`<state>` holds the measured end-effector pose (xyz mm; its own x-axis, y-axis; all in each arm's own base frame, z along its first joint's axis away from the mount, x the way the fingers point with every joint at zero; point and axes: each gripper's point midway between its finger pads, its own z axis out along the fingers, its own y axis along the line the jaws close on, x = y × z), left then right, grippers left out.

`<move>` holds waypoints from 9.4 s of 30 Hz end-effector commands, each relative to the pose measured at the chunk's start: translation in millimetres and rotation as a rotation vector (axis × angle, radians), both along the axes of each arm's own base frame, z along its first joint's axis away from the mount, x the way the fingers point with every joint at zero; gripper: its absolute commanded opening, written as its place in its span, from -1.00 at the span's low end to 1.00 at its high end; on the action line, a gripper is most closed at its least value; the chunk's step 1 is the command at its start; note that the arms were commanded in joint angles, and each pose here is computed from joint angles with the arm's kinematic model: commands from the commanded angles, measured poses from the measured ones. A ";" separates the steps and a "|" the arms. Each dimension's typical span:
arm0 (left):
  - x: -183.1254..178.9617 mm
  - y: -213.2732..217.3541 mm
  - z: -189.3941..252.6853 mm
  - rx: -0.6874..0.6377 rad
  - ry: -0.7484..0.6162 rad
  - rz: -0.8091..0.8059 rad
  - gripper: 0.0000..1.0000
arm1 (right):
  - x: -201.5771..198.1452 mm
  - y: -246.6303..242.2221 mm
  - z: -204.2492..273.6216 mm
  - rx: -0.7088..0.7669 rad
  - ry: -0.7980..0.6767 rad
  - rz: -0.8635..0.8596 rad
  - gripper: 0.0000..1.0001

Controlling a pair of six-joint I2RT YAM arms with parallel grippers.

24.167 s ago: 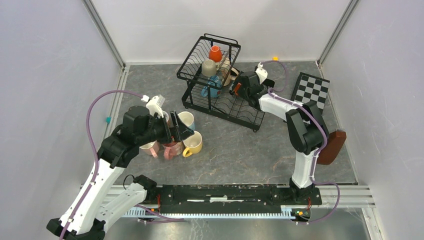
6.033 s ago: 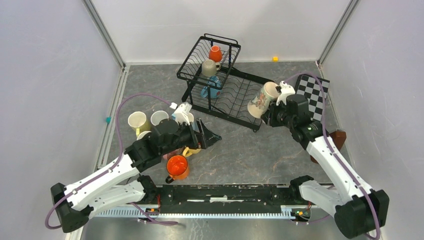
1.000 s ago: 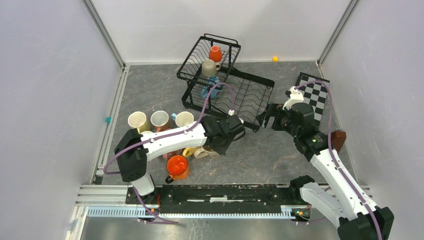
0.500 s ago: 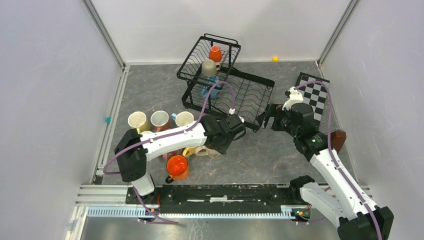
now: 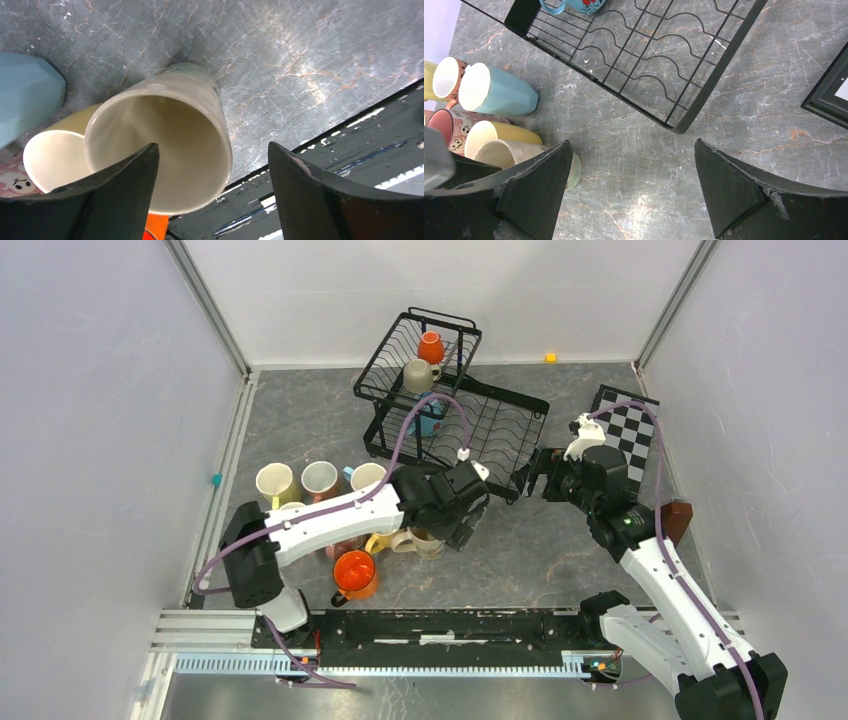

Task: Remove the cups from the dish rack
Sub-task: Place the cup at the center of the board, then move the cup to the dish rack.

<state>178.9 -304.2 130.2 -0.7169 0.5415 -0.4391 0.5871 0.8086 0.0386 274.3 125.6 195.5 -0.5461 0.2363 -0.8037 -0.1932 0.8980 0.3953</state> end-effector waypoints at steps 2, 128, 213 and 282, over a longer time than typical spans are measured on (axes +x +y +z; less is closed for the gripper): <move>8.5 -9.5 69.3 -0.182 -0.126 -0.009 0.89 | 8.0 7.1 16.0 0.024 -0.065 0.034 0.96; 1.5 72.4 200.4 -0.549 -0.387 0.224 1.00 | 266.8 216.6 -60.8 0.172 -0.614 0.433 0.96; 10.7 56.3 186.7 -0.511 -0.347 0.213 1.00 | 288.4 221.7 -58.3 0.224 -0.661 0.410 0.80; 9.6 49.1 175.1 -0.540 -0.309 0.206 1.00 | 248.8 156.2 -39.0 0.040 -0.696 0.316 0.57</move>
